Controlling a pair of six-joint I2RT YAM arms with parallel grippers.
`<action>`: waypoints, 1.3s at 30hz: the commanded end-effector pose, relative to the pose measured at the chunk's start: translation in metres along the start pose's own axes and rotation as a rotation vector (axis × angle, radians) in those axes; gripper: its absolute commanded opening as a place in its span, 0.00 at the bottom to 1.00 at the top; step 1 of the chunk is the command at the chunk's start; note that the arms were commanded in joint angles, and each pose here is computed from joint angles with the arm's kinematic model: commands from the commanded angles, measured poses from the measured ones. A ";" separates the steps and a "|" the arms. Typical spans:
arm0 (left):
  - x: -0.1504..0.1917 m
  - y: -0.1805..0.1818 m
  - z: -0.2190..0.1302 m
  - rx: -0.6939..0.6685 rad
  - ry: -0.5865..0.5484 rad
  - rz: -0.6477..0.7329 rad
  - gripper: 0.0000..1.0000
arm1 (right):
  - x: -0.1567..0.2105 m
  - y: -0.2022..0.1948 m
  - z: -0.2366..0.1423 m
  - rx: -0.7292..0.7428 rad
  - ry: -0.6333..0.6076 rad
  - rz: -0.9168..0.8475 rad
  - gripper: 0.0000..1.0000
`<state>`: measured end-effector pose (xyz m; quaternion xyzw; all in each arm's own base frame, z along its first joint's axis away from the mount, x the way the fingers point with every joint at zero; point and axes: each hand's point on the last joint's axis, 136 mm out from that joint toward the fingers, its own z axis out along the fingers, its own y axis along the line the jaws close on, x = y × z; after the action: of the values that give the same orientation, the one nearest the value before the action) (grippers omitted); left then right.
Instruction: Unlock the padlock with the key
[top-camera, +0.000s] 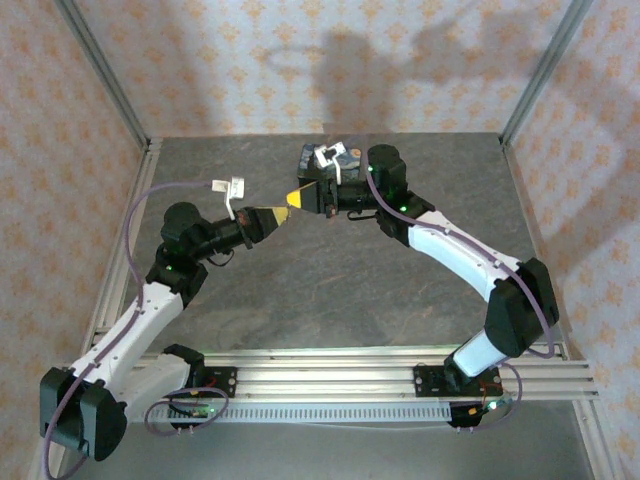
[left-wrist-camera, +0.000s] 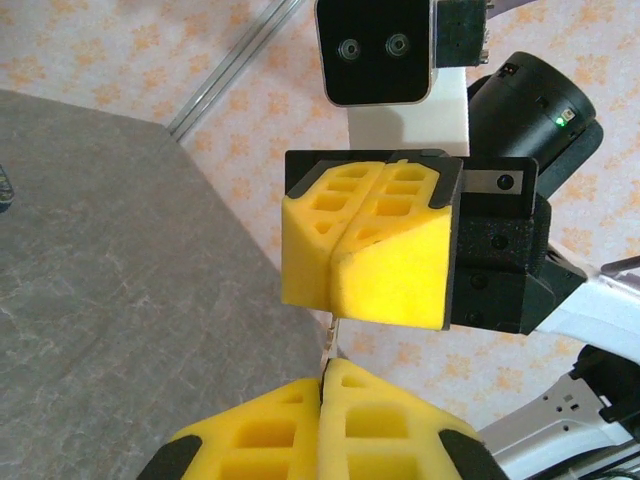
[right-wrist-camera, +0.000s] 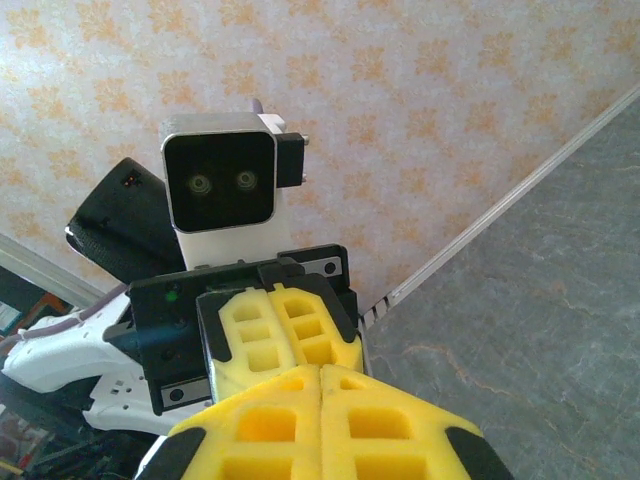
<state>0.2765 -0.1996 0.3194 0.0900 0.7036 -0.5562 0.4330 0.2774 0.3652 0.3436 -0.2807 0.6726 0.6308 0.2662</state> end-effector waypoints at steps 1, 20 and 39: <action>-0.005 -0.010 -0.003 -0.014 -0.001 0.057 0.00 | -0.005 0.003 -0.001 0.013 -0.033 -0.046 0.00; -0.027 0.139 0.004 -0.576 0.117 0.124 0.00 | 0.007 -0.231 -0.158 1.148 -0.313 0.464 0.61; -0.072 0.375 0.094 -0.943 0.248 0.028 0.00 | -0.020 -0.385 -0.137 1.218 -0.099 0.553 0.61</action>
<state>0.5868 -0.1226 0.1087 -0.0361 0.9166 -0.1706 0.3597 0.5688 0.2056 0.0943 0.1523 0.9348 0.1945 0.2551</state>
